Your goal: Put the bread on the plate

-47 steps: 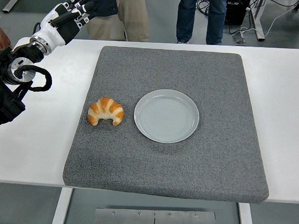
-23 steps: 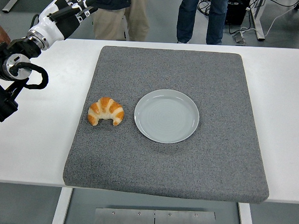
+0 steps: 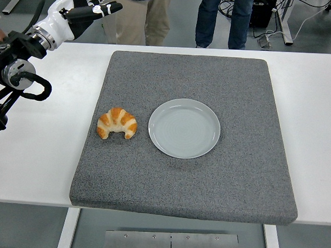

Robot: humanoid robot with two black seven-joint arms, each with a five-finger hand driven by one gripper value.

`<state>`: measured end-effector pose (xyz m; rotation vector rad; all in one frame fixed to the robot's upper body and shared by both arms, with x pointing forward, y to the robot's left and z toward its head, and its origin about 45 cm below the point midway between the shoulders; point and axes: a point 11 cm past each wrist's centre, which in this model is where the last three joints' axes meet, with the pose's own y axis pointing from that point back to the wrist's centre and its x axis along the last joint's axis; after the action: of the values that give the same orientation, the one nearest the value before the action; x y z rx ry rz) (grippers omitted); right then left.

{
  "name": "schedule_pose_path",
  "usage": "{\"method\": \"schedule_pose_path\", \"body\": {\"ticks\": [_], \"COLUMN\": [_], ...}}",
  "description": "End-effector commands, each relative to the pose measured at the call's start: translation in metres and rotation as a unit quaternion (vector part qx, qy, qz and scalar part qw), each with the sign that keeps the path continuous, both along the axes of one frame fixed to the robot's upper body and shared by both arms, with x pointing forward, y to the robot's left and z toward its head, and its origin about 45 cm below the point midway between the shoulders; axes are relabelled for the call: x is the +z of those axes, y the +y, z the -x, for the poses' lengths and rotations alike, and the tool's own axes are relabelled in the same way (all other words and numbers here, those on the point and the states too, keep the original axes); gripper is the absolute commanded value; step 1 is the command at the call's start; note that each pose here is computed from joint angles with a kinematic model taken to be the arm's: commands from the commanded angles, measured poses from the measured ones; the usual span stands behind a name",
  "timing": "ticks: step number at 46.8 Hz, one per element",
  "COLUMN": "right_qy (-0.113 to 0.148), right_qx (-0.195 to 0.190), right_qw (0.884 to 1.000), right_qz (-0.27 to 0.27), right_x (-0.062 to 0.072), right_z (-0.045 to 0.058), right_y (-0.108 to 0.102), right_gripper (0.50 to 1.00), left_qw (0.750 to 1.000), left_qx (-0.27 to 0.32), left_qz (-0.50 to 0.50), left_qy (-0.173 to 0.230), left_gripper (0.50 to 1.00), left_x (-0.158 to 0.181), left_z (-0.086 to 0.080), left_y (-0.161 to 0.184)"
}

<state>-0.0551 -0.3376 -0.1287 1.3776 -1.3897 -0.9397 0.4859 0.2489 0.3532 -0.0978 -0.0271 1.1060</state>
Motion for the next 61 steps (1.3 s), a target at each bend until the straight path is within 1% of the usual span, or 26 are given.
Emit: {"method": "schedule_pose_path", "body": {"ticks": [1, 7, 14, 18, 22, 25, 30, 34, 40, 47, 53, 55, 61], "right_qy": [0.0, 0.0, 0.0, 0.0, 0.0, 0.0, 0.0, 0.0, 0.0, 0.0, 0.0, 0.0, 0.0], "right_qx": [0.0, 0.0, 0.0, 0.0, 0.0, 0.0, 0.0, 0.0, 0.0, 0.0, 0.0, 0.0, 0.0], "right_qw": [1.0, 1.0, 1.0, 1.0, 1.0, 1.0, 1.0, 1.0, 1.0, 1.0, 1.0, 1.0, 1.0], "right_qz": [0.0, 0.0, 0.0, 0.0, 0.0, 0.0, 0.0, 0.0, 0.0, 0.0, 0.0, 0.0, 0.0], "right_x": [0.0, 0.0, 0.0, 0.0, 0.0, 0.0, 0.0, 0.0, 0.0, 0.0, 0.0, 0.0, 0.0], "right_z": [0.0, 0.0, 0.0, 0.0, 0.0, 0.0, 0.0, 0.0, 0.0, 0.0, 0.0, 0.0, 0.0], "right_y": [0.0, 0.0, 0.0, 0.0, 0.0, 0.0, 0.0, 0.0, 0.0, 0.0, 0.0, 0.0, 0.0], "right_gripper": [1.0, 1.0, 1.0, 1.0, 1.0, 1.0, 1.0, 1.0, 1.0, 1.0, 1.0, 1.0, 1.0], "left_qw": [1.0, 0.998, 0.989, 0.984, 0.972, 0.957, 0.931, 0.923, 0.912, 0.883, 0.868, 0.865, 0.865], "left_qx": [-0.006, -0.022, -0.018, -0.021, -0.03, -0.032, -0.026, -0.026, -0.032, -0.063, -0.081, -0.086, -0.107], "left_qz": [-0.021, -0.065, -0.131, -0.16, -0.208, -0.265, -0.345, -0.365, -0.393, -0.452, -0.478, -0.482, -0.476], "left_qy": [-0.004, -0.016, -0.064, -0.076, -0.101, -0.112, -0.116, -0.121, -0.113, -0.11, -0.105, -0.11, -0.119], "left_gripper": [0.971, 0.971, 0.971, 0.971, 0.971, 0.971, 0.971, 0.971, 0.971, 0.971, 0.971, 0.971, 0.971], "left_x": [0.0, 0.001, 0.014, 0.01, 0.012, 0.01, 0.011, 0.012, 0.009, -0.003, -0.017, -0.017, -0.019], "left_z": [0.006, 0.018, 0.032, 0.039, 0.048, 0.055, 0.063, 0.066, 0.073, 0.084, 0.093, 0.096, 0.105], "left_y": [-0.006, -0.016, -0.02, -0.021, -0.02, -0.014, -0.005, -0.003, 0.006, 0.012, 0.012, 0.013, 0.004]}}
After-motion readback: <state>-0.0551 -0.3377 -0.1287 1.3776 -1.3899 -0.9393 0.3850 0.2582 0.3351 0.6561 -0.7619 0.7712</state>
